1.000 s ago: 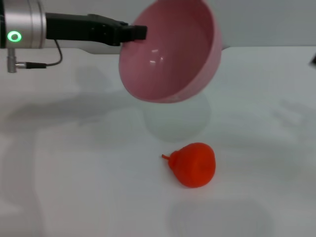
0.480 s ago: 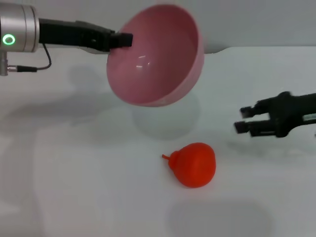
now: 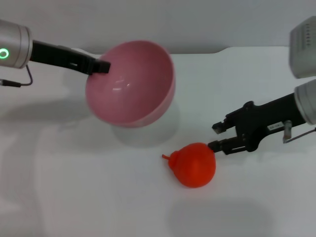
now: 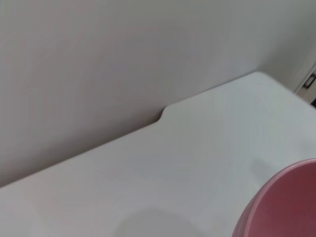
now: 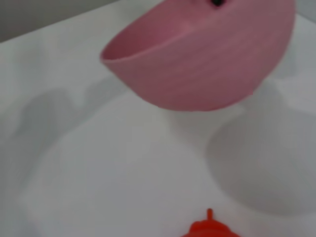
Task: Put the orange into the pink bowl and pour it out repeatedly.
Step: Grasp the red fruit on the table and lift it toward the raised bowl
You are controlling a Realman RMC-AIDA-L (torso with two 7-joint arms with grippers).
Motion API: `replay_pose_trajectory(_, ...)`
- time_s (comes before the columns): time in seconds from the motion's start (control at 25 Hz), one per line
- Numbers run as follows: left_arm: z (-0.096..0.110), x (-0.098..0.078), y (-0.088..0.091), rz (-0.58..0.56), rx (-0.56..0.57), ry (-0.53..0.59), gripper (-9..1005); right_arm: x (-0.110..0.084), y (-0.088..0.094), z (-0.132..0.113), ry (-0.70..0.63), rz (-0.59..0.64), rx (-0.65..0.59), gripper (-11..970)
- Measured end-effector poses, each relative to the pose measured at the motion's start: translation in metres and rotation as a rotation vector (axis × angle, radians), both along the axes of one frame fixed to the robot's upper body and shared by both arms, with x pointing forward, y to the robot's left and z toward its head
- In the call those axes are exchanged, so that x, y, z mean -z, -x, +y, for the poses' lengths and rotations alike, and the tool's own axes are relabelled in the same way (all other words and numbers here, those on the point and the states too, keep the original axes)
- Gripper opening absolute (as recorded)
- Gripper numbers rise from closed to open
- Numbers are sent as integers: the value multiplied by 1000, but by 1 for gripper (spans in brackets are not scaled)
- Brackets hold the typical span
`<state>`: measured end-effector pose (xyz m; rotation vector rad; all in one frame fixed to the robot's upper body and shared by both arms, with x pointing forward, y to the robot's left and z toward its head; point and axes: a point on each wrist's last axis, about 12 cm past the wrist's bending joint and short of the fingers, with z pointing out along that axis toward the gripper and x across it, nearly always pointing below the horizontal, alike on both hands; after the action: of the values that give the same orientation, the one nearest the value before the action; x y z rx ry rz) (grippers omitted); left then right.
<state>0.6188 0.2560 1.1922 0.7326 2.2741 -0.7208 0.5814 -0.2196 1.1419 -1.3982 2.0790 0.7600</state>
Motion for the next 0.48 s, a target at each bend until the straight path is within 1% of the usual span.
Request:
replay_pose_trajectory(0.16,5,5,0,26,-26,-55,91,0,-2,14,32,-4,-37,534)
replay_pose_trajectory(0.48,12,16,0,84,-74,-188,93,11,0,32,109,-5,-73,634)
